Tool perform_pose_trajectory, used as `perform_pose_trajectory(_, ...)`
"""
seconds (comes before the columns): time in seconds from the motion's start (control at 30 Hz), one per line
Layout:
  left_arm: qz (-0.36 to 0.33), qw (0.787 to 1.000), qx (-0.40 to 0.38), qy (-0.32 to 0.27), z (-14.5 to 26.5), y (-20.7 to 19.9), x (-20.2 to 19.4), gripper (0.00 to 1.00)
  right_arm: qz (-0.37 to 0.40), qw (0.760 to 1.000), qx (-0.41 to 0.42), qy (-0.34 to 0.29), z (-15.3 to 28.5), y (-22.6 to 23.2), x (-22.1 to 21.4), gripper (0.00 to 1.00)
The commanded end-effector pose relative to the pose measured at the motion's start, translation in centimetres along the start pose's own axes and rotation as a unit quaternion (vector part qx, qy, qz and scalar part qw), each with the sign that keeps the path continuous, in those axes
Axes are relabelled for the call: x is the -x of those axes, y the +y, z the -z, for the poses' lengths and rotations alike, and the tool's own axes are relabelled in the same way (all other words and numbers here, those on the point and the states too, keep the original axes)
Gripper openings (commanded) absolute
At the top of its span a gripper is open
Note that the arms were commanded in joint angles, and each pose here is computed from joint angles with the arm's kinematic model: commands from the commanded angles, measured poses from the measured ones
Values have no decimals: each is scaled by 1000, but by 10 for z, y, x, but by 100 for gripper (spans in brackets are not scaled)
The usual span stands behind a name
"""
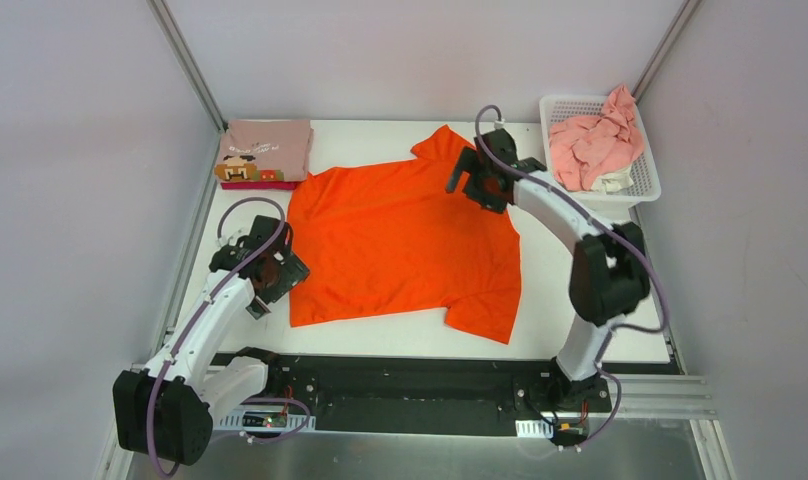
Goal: Fold and stack the t-shirts
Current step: Flatten out the tshirt
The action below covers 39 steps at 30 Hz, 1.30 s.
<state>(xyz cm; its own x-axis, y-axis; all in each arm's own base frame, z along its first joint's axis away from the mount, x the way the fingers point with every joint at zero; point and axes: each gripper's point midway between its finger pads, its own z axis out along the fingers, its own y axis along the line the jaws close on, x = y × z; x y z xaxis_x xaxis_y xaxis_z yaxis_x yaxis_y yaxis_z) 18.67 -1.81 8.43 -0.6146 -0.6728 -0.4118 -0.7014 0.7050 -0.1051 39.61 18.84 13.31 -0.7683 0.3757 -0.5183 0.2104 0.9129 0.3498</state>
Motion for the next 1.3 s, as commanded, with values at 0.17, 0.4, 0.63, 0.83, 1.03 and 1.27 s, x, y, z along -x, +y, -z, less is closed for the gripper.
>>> perform_pose_trajectory(0.17, 2, 999, -9, -33, 12, -4, 17, 99, -14, 1000, -5, 13, -91, 21, 49, 100)
perform_pose_trajectory(0.4, -5, 999, -28, -25, 12, -13, 16, 99, -56, 998, -33, 22, -126, -19, 62, 100)
perform_pose_trajectory(0.63, -10, 999, -39, -26, 10, -22, 20, 99, -89, 992, -71, 47, -139, -63, 49, 100)
perform_pose_trajectory(0.83, -21, 997, -70, -21, 9, -44, 25, 99, -120, 985, -124, 9, -125, -108, 65, 100)
perform_pose_trajectory(1.03, -37, 993, -110, -13, 2, -74, 30, 99, -148, 971, -186, -27, -106, -147, 68, 99)
perform_pose_trajectory(1.27, -59, 989, -132, 3, -3, -102, 37, 99, -158, 965, -204, -43, -99, -161, 61, 99)
